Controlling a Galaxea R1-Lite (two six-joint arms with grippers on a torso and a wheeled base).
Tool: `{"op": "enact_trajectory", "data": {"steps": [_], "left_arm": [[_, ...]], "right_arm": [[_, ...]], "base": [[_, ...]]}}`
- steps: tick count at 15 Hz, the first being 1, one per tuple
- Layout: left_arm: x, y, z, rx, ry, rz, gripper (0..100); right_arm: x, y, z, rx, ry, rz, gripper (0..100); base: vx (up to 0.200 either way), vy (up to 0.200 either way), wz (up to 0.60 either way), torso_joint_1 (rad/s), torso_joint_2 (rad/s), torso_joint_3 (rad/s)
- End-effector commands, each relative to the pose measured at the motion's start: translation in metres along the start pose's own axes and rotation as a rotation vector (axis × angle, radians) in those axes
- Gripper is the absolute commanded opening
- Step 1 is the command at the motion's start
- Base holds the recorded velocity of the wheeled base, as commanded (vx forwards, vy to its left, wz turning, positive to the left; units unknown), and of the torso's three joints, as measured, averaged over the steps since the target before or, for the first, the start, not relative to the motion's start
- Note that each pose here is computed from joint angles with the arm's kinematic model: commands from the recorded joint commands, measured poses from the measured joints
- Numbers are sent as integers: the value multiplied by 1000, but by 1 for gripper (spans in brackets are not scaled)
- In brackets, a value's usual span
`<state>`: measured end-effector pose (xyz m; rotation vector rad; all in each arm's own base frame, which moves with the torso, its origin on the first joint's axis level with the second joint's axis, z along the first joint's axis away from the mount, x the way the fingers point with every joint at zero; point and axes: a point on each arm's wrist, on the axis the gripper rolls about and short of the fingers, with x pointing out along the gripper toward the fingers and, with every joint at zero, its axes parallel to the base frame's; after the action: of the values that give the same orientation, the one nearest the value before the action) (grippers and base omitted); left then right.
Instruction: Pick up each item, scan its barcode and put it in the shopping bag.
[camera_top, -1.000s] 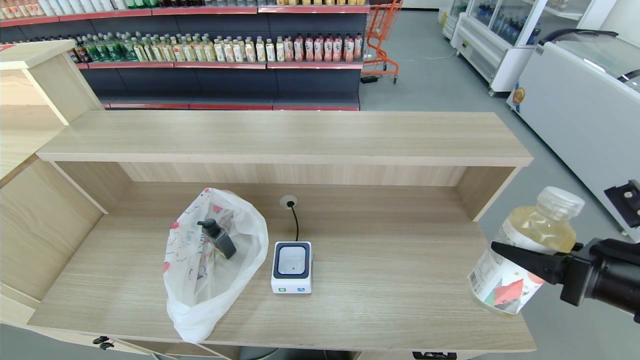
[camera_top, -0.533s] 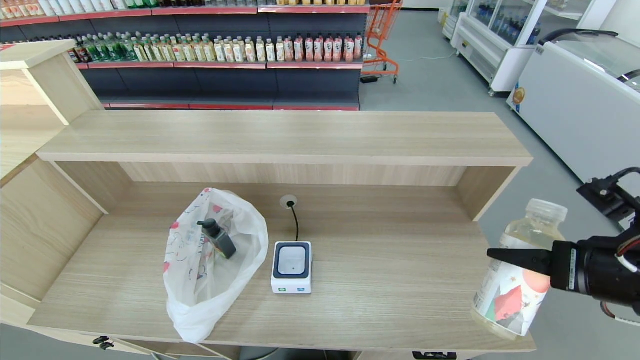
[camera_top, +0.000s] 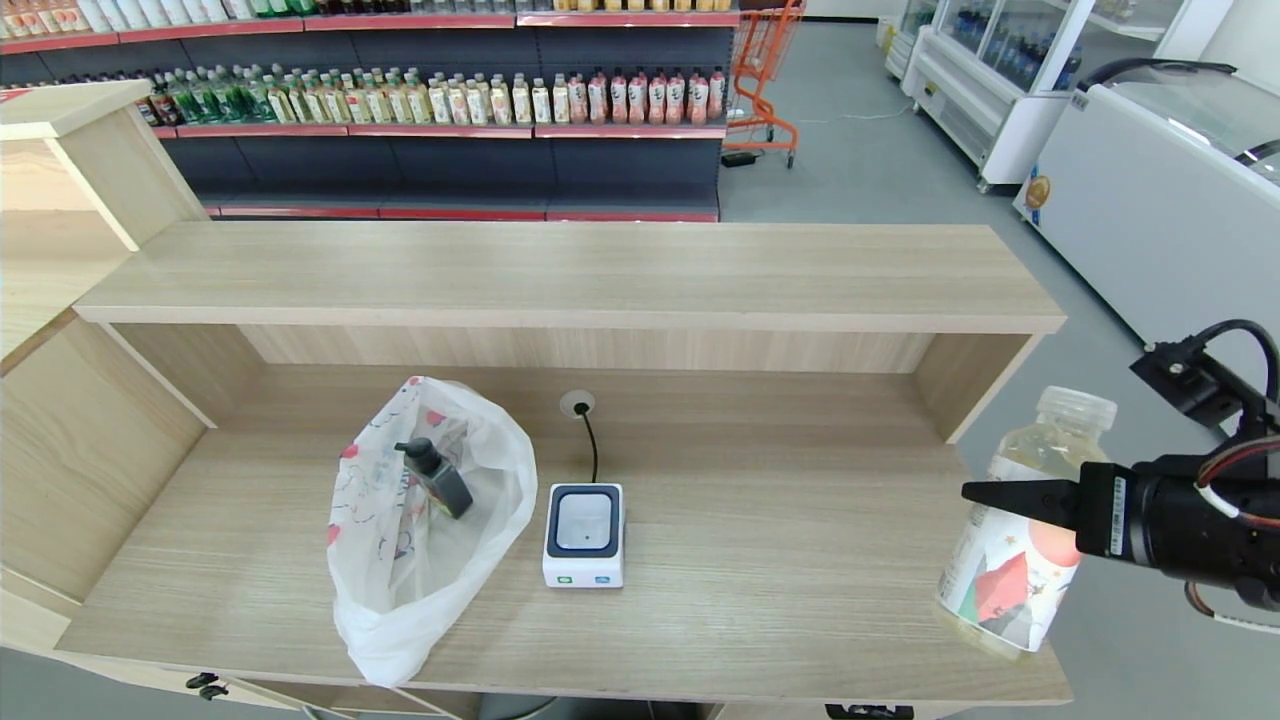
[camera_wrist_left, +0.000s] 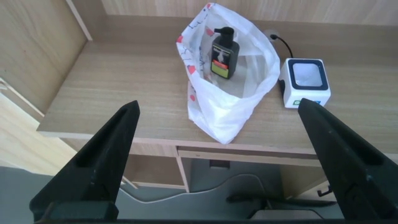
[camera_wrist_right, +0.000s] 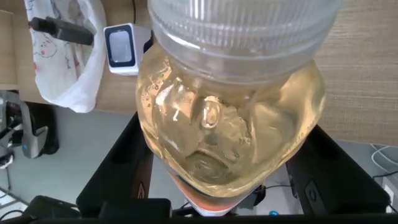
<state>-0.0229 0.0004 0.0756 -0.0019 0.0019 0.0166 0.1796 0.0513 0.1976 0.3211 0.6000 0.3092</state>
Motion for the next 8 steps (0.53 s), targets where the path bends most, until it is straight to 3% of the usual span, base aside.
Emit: {"op": "enact_trajectory", "data": {"steps": [1,8], "left_arm": [[0,0,0,-1,0,0,100],[0,0,0,2,0,0,100]], "right_arm": [[0,0,-3,1,22,-9,0],[2,-2,-4,-45,48,-40,0]], "base": [[0,200,0,-7,-7,7],[0,200,0,0,2,3]]}}
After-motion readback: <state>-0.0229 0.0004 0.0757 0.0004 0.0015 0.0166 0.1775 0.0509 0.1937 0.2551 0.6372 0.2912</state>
